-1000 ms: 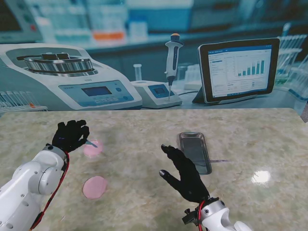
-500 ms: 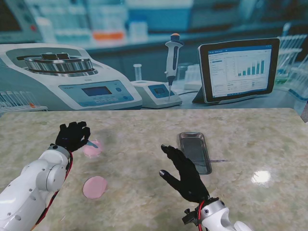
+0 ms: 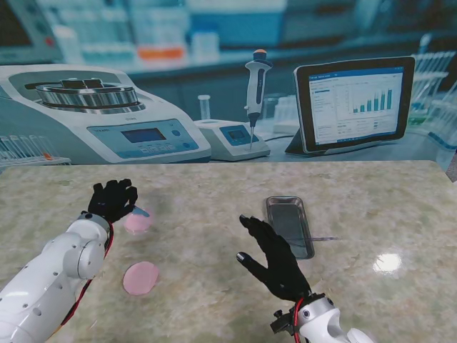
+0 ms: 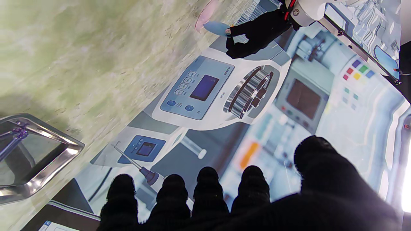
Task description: Line a culture dish with filter paper and press it flat with a glass rod
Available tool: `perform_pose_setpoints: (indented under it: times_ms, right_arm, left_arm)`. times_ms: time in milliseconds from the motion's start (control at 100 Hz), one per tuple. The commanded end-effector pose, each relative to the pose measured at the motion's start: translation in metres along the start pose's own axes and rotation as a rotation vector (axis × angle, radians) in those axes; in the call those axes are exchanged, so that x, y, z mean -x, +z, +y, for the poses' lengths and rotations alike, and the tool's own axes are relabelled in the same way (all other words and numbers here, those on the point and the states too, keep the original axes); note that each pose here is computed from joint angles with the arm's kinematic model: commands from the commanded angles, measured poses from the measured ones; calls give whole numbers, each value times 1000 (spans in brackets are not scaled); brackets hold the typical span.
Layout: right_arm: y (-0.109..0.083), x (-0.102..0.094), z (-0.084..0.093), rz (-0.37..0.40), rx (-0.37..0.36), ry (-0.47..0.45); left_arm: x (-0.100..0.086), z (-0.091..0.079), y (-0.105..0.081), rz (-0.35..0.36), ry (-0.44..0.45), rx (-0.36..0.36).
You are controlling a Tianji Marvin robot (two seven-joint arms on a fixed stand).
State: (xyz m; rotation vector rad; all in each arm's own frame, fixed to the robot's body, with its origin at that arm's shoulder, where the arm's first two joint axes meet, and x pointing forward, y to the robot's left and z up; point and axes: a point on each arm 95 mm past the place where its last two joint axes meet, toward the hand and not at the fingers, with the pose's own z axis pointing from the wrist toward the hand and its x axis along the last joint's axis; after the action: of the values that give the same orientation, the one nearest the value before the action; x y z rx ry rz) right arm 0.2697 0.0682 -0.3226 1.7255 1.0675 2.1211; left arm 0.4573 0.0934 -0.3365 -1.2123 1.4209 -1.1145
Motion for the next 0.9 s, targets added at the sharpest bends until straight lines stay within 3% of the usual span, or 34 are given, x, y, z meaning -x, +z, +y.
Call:
perform_pose_setpoints:
  times_ms: [0,890]
  right_arm:
    - [-2,-2,-3,-5,-9,5]
    - [-1,-1,-3,-5,-9,4]
  left_arm:
    - [-1,3,2,-8,-4,8]
    - [3,11,-2,-17,29,75]
